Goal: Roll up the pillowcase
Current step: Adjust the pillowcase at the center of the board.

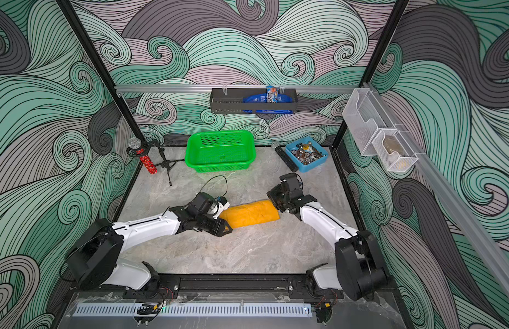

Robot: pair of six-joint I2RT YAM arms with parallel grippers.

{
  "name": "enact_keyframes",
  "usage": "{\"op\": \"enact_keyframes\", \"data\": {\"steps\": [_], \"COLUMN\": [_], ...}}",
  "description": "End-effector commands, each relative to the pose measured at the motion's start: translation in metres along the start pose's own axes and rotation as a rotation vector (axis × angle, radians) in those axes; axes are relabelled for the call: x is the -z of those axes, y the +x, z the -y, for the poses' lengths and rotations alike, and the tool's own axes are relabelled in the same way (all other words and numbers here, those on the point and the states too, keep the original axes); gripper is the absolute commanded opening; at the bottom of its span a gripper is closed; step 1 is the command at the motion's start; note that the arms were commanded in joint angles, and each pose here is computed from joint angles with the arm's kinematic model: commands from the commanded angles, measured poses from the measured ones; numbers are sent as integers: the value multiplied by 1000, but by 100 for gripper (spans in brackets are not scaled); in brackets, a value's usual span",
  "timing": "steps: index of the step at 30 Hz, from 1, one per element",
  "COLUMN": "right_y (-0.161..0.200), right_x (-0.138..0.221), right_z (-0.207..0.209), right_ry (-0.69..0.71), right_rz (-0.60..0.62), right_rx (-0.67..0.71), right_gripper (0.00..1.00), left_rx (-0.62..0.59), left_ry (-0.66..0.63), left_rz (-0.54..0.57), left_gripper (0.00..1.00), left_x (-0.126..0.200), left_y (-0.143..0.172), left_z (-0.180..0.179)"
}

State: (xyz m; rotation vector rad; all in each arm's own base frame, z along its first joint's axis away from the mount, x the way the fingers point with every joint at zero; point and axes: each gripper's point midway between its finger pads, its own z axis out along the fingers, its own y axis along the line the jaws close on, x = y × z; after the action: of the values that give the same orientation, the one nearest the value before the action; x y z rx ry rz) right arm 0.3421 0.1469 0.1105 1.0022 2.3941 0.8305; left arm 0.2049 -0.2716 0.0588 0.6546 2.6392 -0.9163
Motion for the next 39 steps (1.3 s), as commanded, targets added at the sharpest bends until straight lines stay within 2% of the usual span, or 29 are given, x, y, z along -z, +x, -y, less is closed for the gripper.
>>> {"op": "enact_keyframes", "data": {"steps": [1,4,9,14,19,25,29,35,39], "right_y": [2,2,16,27,67,101,109,111,108], "right_x": [-19,-42,-67,-64,-58,-59,-60,-60,-58], "right_z": [14,15,39,66,82,78,73,63,55], "right_ry": [95,115,164,213,236,226,216,193,170], "right_rz": [-64,-122,-227,-259,-338,-399,-417,-421,-411], "right_rx": [230,341,403,436,447,449,461,469,482], "right_gripper": [36,35,33,32,32,32,32,32,32], "left_rx": [3,-5,-13,-22,-28,-46,-29,77,241], "left_ry": [71,30,-60,-105,-151,-213,-229,-218,-169], "left_rz": [48,46,50,44,64,51,62,105,186], "left_gripper": [48,48,48,48,48,49,54,66,71], "left_x": [-6,-10,-11,-17,-18,-21,-10,16,39], "left_y": [-7,-5,-17,-28,-49,-72,-85,-83,-76], "left_z": [17,5,-23,-44,-63,-96,-103,-89,-72]}}
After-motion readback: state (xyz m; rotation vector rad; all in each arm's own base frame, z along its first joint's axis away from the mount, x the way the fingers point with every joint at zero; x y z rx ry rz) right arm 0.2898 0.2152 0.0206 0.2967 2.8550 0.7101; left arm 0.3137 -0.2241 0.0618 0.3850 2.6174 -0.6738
